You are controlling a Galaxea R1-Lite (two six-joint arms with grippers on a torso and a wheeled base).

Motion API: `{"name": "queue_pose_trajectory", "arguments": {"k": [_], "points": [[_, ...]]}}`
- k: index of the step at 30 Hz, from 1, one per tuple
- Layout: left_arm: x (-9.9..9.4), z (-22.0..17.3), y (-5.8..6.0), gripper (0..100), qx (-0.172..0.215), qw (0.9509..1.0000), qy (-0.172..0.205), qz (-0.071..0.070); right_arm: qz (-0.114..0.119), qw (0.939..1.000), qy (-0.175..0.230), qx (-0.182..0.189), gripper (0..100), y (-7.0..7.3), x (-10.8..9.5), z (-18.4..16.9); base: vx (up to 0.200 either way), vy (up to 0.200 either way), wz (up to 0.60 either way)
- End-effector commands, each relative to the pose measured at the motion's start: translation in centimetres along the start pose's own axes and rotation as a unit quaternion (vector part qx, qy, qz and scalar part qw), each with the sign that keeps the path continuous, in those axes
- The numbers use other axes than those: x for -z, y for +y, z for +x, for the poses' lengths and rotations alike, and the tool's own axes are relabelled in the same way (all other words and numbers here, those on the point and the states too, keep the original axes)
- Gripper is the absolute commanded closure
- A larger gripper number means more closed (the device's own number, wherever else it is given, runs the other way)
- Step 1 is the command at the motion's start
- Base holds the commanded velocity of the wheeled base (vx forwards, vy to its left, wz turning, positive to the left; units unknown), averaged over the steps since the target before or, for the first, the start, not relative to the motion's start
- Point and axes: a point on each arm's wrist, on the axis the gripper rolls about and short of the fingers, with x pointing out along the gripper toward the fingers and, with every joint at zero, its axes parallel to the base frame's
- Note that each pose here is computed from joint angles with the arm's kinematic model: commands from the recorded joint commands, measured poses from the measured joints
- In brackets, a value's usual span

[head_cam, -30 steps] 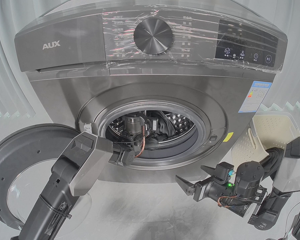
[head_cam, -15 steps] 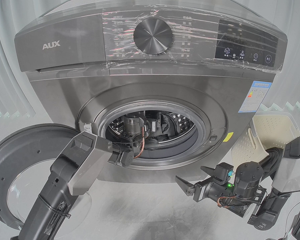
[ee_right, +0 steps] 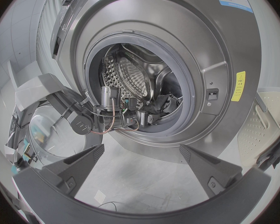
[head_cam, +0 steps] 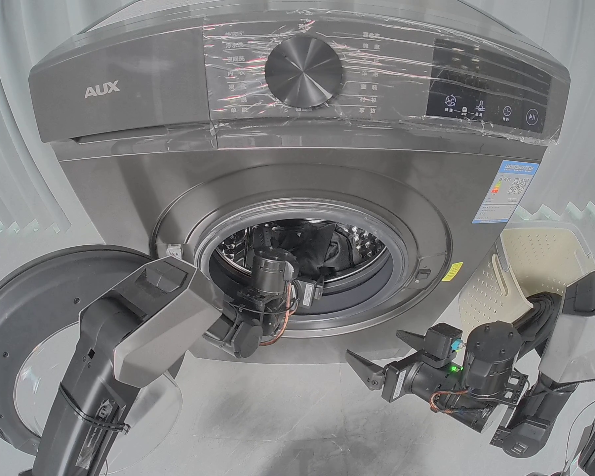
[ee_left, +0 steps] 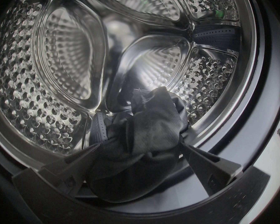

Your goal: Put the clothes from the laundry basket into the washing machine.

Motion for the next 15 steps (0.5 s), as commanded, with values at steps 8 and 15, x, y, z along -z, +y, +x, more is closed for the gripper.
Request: {"name": "queue_pose_trajectory", "arguments": {"k": [8,15], "points": [[0.3,1.3,0.5,100,-0.007,0.9998,-0.019,-0.006,0.0,1.0,0.001,0.001,0,0.0,0.0,0.0,0.0,0.0,0.0],[-2.5,2.7,0.8,100,-0.012,0.9939,-0.105,-0.034,0.0,1.0,0.001,0.0,0,0.0,0.0,0.0,0.0,0.0,0.0]]}}
